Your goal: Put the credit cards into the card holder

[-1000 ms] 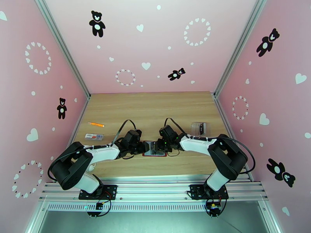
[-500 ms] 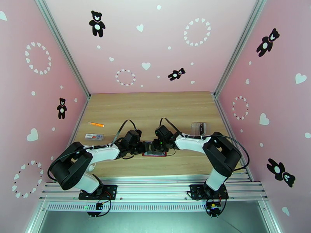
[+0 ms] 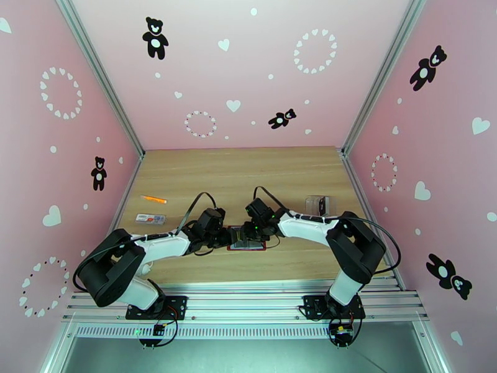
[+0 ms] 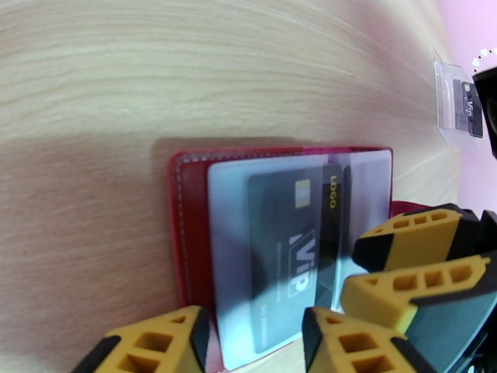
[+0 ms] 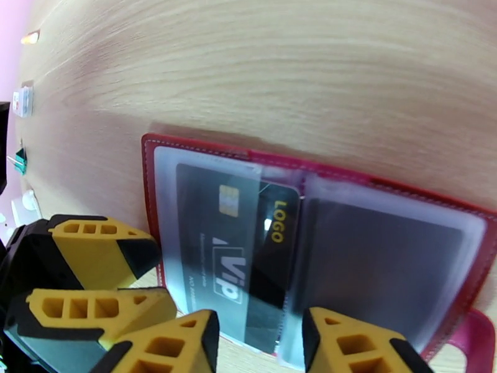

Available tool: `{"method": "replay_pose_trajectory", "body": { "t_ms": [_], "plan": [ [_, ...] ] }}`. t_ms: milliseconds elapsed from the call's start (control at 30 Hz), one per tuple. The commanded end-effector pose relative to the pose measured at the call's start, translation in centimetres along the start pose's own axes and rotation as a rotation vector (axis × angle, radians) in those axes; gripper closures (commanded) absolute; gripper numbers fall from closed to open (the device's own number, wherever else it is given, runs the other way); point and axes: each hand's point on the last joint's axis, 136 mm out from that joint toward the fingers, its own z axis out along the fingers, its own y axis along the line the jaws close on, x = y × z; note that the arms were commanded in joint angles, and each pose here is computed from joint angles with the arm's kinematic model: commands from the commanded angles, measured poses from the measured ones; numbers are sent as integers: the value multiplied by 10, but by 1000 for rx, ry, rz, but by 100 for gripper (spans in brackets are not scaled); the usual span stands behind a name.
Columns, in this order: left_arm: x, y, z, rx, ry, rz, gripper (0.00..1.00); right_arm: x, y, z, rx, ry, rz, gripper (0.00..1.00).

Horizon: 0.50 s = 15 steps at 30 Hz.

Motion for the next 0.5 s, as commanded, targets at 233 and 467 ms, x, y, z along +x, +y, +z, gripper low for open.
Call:
{"method": "replay_pose_trajectory", "body": {
  "t_ms": [233, 467],
  "plan": [
    [6, 11, -3, -39, 3, -5, 57, -11, 6, 1, 26, -9, 2, 80],
    [7, 12, -2, -38, 2, -8, 58, -11, 5, 11, 30, 11, 10, 79]
  ]
}}
